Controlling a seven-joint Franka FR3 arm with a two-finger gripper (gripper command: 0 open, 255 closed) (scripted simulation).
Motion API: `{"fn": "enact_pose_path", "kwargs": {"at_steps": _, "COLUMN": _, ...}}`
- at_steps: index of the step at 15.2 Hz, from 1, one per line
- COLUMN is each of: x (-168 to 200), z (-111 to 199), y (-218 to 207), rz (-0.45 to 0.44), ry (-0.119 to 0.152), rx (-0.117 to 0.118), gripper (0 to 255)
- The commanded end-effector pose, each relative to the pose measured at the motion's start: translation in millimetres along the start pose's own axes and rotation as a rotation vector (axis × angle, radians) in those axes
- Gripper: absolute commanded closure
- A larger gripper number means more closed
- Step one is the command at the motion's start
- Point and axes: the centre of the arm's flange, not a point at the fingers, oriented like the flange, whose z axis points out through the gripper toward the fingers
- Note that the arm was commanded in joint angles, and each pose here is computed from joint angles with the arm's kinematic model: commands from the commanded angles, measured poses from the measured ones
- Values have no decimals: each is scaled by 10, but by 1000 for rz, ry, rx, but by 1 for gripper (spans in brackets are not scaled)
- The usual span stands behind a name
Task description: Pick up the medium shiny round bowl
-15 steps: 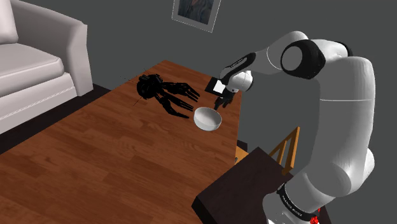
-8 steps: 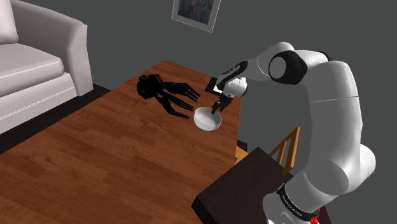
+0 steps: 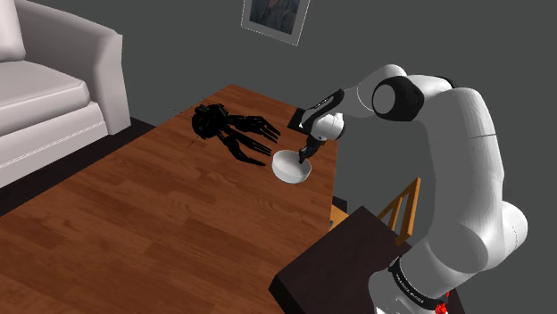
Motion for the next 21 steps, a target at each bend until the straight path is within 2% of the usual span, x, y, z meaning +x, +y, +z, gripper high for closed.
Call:
{"fn": "enact_pose_path", "kwargs": {"at_steps": 1, "x": 1, "z": 4, "y": -1, "rz": 0, "ry": 0, "rx": 0, "gripper": 255}}
{"fn": "enact_pose_path", "kwargs": {"at_steps": 7, "x": -8, "z": 0, "y": -4, "rz": 0, "ry": 0, "rx": 0, "gripper": 255}}
{"fn": "enact_pose_path", "kwargs": {"at_steps": 21, "x": 63, "z": -732, "y": -74, "rz": 0, "ry": 0, "rx": 0, "gripper": 255}}
